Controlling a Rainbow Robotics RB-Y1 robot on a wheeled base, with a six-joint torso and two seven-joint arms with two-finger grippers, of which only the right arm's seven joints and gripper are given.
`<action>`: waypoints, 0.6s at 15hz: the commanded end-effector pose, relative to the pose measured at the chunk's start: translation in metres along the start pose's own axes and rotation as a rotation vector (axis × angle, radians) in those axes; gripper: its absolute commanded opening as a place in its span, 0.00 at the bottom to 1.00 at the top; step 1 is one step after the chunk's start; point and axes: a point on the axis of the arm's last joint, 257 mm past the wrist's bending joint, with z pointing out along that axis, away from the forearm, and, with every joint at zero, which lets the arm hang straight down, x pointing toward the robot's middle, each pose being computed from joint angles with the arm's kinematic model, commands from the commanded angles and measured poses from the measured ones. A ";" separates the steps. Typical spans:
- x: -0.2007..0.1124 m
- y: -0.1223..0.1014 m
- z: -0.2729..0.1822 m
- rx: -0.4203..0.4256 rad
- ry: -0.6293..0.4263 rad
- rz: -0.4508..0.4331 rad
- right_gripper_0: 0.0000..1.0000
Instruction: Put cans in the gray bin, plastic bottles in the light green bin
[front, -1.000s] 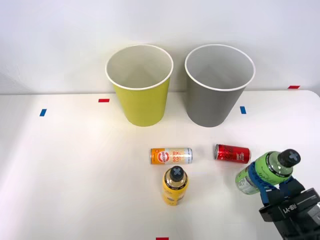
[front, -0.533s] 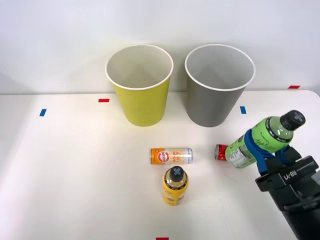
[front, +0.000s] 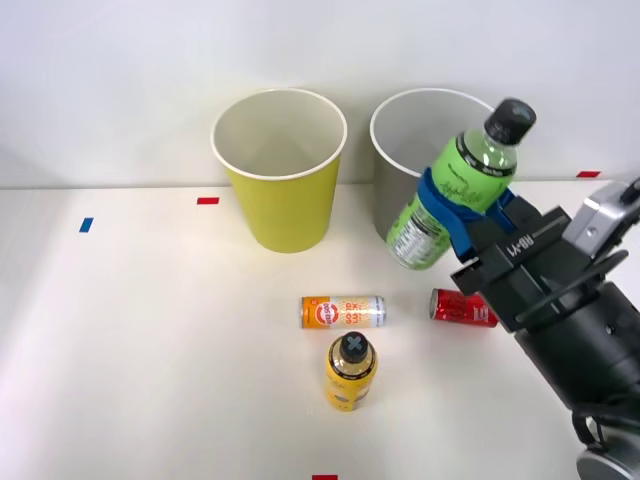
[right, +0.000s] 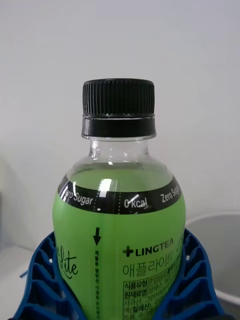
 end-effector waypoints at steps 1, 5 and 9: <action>-0.020 0.016 0.039 -0.039 -0.029 0.048 0.00; -0.029 0.037 0.080 -0.072 0.006 0.078 0.00; -0.029 0.047 0.129 -0.088 -0.018 0.121 0.00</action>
